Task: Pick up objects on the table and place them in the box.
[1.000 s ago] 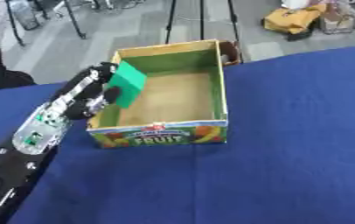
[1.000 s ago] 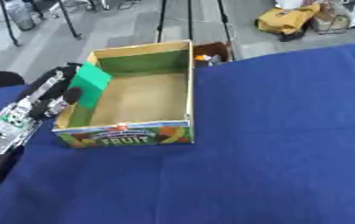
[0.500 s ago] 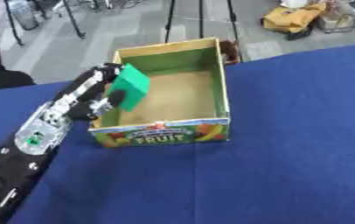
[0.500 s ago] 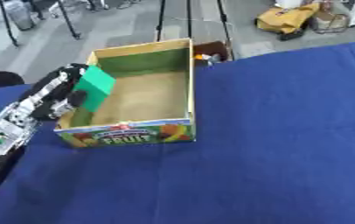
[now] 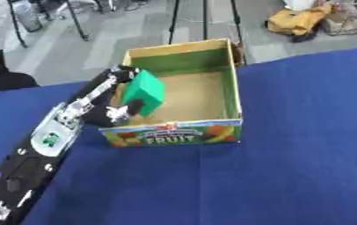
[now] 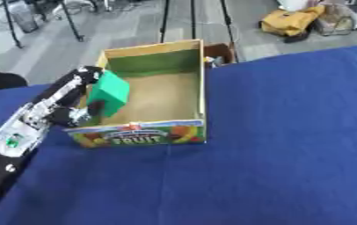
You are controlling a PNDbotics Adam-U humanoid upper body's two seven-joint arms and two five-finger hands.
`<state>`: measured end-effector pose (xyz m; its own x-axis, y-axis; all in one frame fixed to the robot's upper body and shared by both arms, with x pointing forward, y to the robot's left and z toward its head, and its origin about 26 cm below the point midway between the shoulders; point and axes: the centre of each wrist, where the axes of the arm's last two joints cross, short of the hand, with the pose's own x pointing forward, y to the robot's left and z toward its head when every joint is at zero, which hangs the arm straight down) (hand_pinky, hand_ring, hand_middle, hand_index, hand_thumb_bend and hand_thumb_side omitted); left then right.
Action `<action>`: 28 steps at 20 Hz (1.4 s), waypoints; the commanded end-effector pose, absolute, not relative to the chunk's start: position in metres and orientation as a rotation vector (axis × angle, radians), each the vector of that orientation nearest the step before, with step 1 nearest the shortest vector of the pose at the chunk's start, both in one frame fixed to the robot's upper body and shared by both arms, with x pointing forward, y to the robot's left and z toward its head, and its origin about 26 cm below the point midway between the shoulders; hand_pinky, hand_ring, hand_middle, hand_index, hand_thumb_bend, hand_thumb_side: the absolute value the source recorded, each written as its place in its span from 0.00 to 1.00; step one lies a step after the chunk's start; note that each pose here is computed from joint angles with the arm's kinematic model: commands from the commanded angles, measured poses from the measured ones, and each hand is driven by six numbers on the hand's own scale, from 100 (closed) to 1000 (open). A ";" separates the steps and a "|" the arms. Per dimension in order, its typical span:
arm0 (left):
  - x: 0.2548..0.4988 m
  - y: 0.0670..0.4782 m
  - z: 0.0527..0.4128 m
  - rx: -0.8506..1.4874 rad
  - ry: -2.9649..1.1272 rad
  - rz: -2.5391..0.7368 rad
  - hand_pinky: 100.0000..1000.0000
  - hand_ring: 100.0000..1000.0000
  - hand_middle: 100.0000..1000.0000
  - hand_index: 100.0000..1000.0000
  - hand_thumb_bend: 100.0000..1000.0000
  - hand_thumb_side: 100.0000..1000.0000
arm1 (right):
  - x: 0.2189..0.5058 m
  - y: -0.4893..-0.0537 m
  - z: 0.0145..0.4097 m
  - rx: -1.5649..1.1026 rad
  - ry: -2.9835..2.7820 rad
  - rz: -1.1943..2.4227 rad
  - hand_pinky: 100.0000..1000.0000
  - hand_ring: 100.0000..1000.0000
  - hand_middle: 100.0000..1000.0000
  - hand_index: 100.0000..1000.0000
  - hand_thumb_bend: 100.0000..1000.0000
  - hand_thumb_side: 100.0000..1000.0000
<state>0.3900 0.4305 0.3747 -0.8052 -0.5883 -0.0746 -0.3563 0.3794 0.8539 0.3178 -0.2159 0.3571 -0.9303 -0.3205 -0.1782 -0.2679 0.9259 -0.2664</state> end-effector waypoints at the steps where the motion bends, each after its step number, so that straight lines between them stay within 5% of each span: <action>1: 0.392 0.430 0.372 0.861 -2.325 -1.656 0.66 0.73 0.57 0.68 0.00 0.72 | 0.315 -0.218 0.364 -0.440 2.835 -0.355 0.76 0.86 0.41 0.83 0.00 0.76; 6: 0.393 0.423 0.371 0.889 -2.334 -1.671 0.66 0.74 0.61 0.86 0.00 0.74 | 0.315 -0.218 0.364 -0.441 2.836 -0.354 0.76 0.87 0.41 0.83 0.00 0.75; 17: 0.391 0.421 0.371 0.950 -2.339 -1.672 0.68 0.76 0.66 0.99 0.00 0.76 | 0.316 -0.219 0.362 -0.442 2.846 -0.348 0.76 0.87 0.41 0.83 0.00 0.75; 28: 0.392 0.426 0.366 0.971 -2.345 -1.640 0.68 0.76 0.64 0.95 0.00 0.72 | 0.315 -0.219 0.360 -0.449 2.859 -0.328 0.76 0.87 0.42 0.83 0.00 0.74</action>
<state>0.3919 0.4217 0.3688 -0.7899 -0.5633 -0.2425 -0.4460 0.2564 0.8575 0.3194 -0.2174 0.3558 -0.9320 -0.3206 -0.1692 -0.2735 0.9281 -0.2525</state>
